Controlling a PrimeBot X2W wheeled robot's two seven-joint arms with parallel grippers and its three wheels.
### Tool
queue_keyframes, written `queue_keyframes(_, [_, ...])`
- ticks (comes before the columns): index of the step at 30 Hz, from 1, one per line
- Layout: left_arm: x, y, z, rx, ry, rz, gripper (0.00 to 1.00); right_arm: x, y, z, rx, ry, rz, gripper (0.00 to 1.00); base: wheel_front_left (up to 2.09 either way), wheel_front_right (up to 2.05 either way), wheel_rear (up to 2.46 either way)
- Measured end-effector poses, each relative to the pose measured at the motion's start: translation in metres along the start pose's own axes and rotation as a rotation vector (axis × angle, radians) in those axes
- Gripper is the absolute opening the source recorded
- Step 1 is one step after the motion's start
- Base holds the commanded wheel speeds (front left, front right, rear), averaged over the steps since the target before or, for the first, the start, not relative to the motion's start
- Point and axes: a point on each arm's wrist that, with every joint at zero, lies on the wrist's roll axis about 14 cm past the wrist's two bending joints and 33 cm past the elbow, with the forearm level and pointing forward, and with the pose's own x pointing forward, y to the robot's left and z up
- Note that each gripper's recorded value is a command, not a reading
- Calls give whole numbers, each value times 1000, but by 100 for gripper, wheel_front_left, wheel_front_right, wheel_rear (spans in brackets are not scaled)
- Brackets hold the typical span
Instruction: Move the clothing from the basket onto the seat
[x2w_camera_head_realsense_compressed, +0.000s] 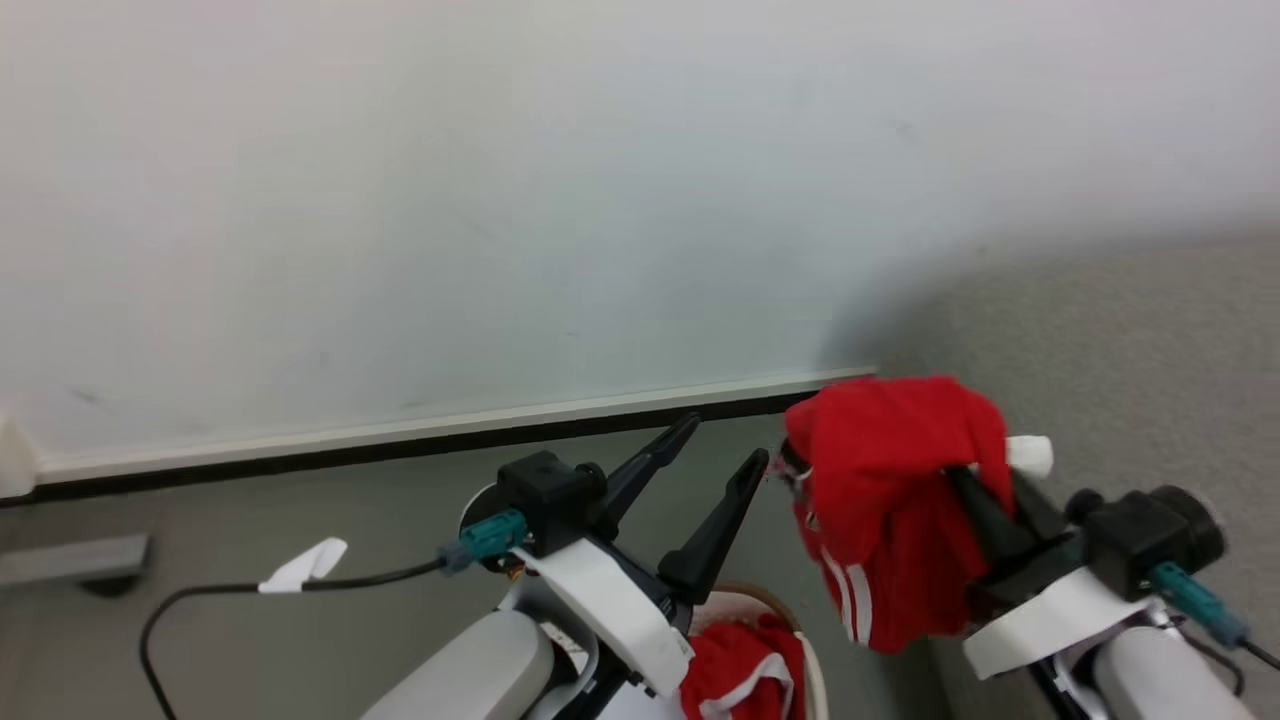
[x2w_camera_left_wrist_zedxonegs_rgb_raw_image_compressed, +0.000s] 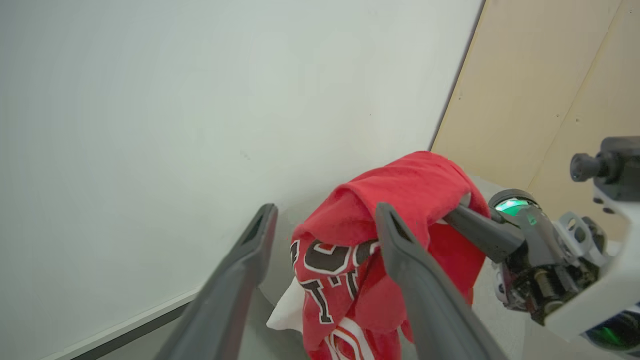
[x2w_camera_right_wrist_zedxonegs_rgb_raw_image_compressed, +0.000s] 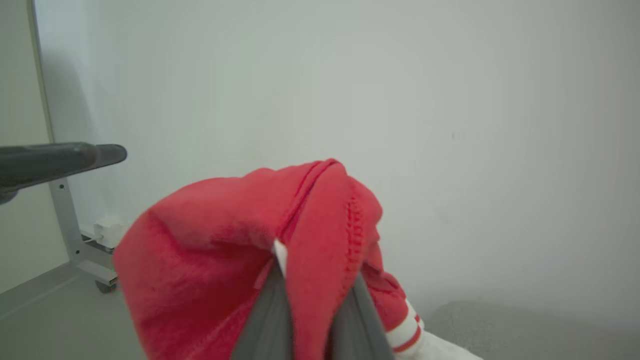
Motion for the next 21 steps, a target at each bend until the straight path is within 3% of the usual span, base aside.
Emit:
queue_keyframes(9, [28, -41, -8, -22, -32, -179, 100, -58, -76, 39, -130, -77, -246, 0, 0, 0, 0])
queue_keyframes(21, [44, -76, -50, -70, 41, -337, 100, -117, -112, 57, -214, -84, -447, 0, 0, 0, 0])
